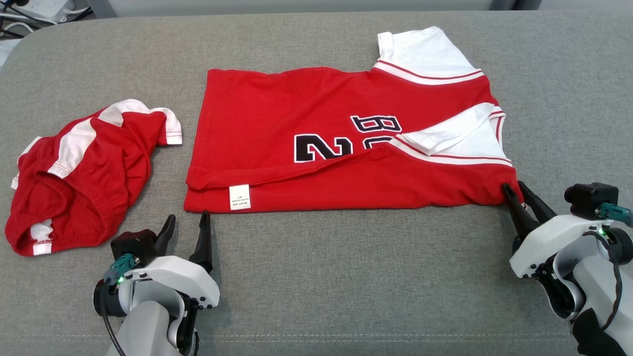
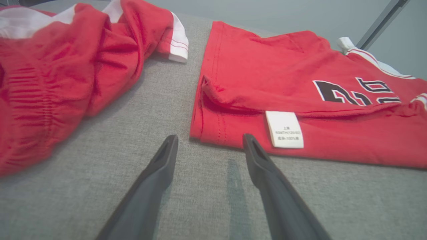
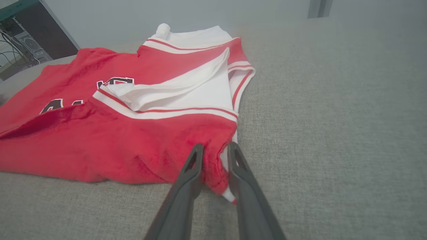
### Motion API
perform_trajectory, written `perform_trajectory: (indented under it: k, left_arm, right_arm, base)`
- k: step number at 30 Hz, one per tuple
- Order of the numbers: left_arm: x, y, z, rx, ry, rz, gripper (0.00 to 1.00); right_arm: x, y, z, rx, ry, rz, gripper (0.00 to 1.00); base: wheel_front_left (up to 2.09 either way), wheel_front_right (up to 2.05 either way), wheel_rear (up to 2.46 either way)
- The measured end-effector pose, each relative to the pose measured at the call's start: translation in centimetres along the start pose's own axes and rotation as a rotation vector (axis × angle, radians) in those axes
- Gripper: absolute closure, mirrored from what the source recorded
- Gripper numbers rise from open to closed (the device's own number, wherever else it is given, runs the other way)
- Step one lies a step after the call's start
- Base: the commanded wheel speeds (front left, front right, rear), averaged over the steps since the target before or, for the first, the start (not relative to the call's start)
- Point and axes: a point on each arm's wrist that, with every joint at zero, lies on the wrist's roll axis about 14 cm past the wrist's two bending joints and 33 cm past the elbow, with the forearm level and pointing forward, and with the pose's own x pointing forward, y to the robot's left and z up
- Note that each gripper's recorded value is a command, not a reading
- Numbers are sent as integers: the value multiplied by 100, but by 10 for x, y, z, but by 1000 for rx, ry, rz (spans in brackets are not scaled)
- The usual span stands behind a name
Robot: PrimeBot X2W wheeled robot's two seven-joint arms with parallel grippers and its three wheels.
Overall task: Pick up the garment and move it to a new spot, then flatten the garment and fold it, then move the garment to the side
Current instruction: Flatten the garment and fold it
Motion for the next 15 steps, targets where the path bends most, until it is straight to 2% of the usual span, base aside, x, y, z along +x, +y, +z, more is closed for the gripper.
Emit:
perform_trajectory:
  k: [2,3,4,15]
  left_arm:
    - [0,0,0,-1,0,-1,0]
    - [0,0,0,0,1,-1,0]
    - [0,0,0,0,2,-1,0]
    - [15,-6,6,-16,5,-17,0]
  right_arm:
    - [1,1,0,1,3,4,75]
    - [2,1,1,5,3,5,97]
    - [2,2,1,7,3,6,100]
    - [-3,-8,-13,-2,49,-8,100]
  base:
    - [0,0,0]
    - [0,0,0]
    - [0,0,0]
    - [0,0,0]
